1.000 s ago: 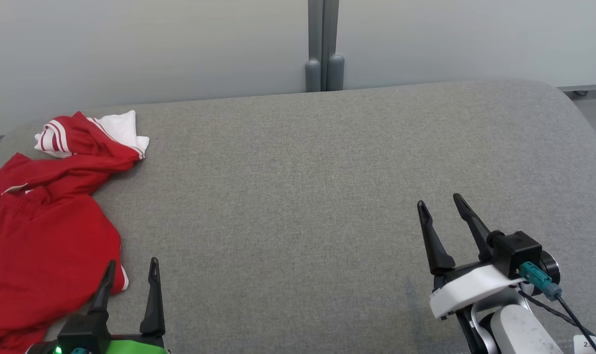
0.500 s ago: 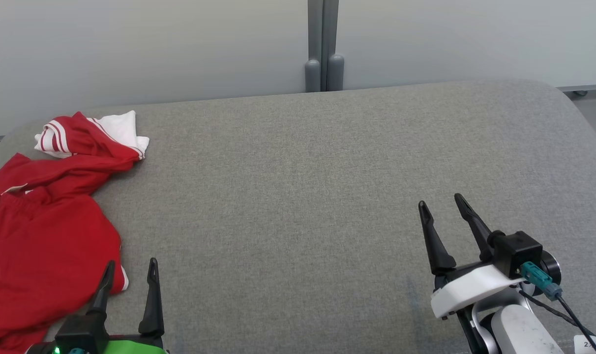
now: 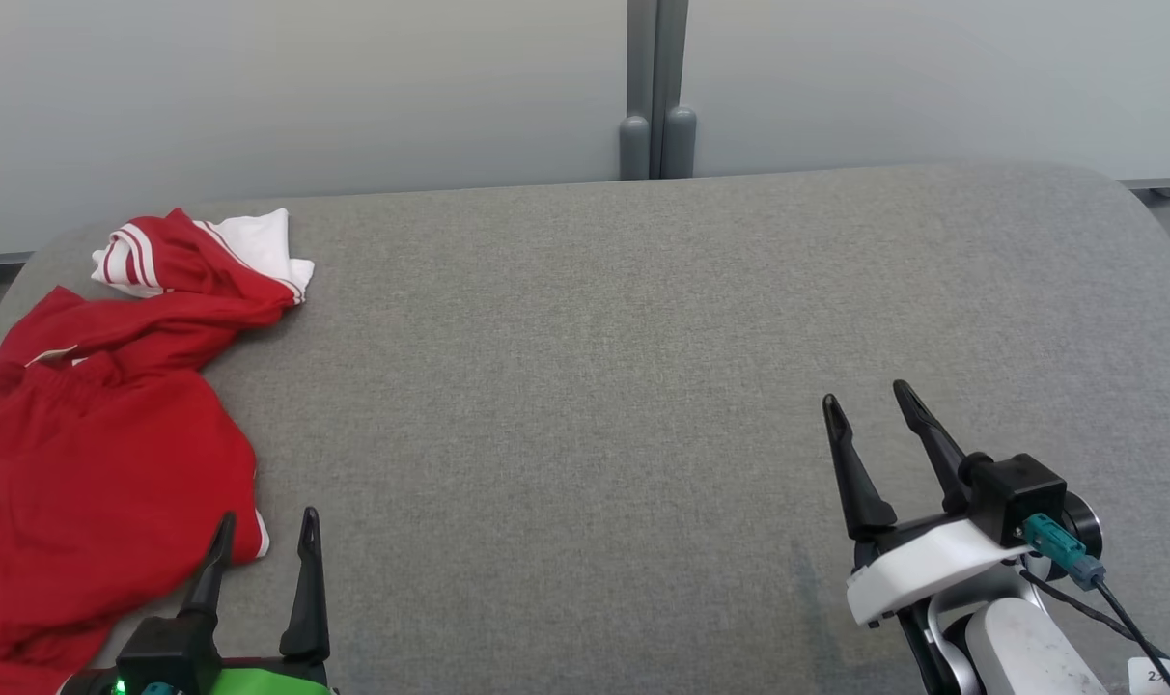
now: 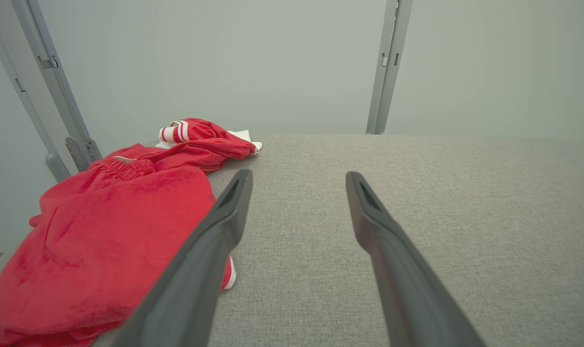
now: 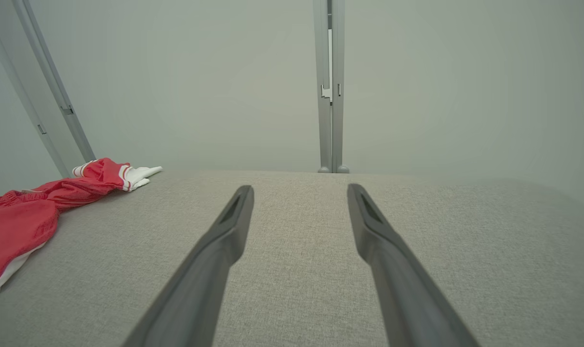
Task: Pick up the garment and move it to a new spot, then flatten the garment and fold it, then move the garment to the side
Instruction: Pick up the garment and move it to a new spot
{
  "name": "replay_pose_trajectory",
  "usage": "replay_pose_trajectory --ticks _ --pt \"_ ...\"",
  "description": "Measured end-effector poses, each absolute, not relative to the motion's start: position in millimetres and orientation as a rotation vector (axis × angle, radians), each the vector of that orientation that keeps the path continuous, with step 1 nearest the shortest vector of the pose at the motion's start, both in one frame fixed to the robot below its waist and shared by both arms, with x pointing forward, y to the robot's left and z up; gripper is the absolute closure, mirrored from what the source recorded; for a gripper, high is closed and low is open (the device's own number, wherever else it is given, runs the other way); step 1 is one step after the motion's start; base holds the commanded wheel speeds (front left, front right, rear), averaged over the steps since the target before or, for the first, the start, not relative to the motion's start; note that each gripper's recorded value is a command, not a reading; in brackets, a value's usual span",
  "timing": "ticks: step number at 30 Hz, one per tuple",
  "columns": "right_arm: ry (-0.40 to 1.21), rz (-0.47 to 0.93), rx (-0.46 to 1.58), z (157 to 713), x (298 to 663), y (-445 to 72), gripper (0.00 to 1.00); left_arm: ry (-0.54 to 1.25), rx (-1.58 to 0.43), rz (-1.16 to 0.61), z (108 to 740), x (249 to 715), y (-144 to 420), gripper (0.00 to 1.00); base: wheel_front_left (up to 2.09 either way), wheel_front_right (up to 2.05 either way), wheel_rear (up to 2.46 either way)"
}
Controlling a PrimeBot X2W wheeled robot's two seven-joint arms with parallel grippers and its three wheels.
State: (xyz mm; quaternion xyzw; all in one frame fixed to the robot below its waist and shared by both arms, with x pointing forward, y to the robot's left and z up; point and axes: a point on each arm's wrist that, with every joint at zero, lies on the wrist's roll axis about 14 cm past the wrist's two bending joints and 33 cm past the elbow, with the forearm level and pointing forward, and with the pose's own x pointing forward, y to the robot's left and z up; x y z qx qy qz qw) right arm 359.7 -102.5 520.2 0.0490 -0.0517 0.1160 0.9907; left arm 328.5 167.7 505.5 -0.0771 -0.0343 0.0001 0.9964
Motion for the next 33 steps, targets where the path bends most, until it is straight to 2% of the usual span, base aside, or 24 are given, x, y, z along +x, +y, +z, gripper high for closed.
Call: replay_pose_trajectory --ticks 10,25,33 --pt "-0.098 0.325 0.105 519.7 366.4 -74.3 0.0 -0.072 -0.153 0.079 504.4 315.1 189.7 0.0 0.0 0.0 0.0" --pt "-0.07 0.588 0.112 515.4 362.6 4.3 0.0 -0.102 -0.14 0.313 508.2 270.9 249.5 0.0 0.0 0.0 0.0" --pt "-0.077 0.667 0.112 519.5 364.0 32.8 0.0 -0.108 -0.146 0.376 506.6 246.1 261.1 0.0 0.0 0.0 0.0"
